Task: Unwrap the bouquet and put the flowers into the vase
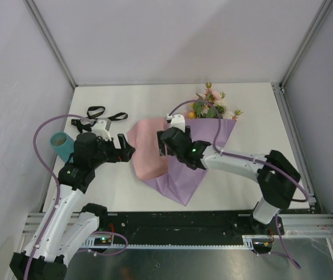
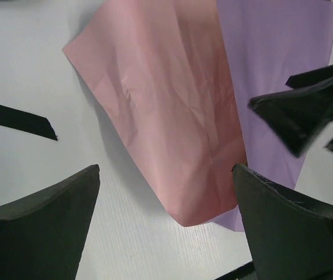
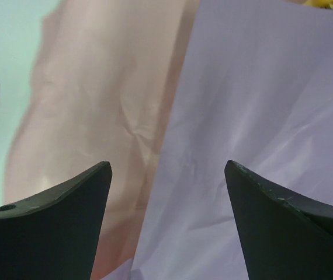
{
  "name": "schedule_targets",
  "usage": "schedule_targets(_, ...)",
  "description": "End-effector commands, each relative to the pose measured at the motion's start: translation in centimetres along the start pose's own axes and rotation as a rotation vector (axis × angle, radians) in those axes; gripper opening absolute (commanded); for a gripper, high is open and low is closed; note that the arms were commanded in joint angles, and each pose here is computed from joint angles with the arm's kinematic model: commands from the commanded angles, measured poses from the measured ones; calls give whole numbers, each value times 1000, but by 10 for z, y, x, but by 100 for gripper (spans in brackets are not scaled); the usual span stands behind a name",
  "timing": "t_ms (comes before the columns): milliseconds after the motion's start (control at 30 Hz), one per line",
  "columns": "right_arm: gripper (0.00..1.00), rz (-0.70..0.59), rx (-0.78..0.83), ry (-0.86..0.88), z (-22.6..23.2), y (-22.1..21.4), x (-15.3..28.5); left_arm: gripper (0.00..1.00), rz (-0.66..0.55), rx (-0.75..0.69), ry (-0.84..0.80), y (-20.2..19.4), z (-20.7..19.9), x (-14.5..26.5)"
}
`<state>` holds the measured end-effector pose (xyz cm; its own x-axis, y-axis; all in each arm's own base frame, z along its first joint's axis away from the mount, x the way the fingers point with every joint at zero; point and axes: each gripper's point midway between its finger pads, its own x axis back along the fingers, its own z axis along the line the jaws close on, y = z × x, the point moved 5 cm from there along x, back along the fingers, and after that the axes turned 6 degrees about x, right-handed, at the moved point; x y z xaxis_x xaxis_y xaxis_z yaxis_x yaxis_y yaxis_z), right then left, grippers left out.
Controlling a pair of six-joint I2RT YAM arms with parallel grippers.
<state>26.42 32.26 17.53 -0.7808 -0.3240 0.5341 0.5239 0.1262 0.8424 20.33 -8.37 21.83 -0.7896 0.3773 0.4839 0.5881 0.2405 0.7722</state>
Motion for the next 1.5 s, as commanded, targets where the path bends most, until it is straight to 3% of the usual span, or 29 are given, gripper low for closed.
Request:
schedule_targets(0,86,-33,106,-213,1,-3,-12,100,-60,-3,-7,12,-5,5)
schedule_targets(400,98,-7,232,-517,4,-15,-41,100,-72,-6,-17,13,-7,8)
schedule_targets(933,99,103,195,-672,-33,-23,-43,100,-85,-14,-32,14,-10,12)
schedule_targets(1467,99,148,103,-997,-126,-18,67,100,-86,-19,-55,13,-15,14)
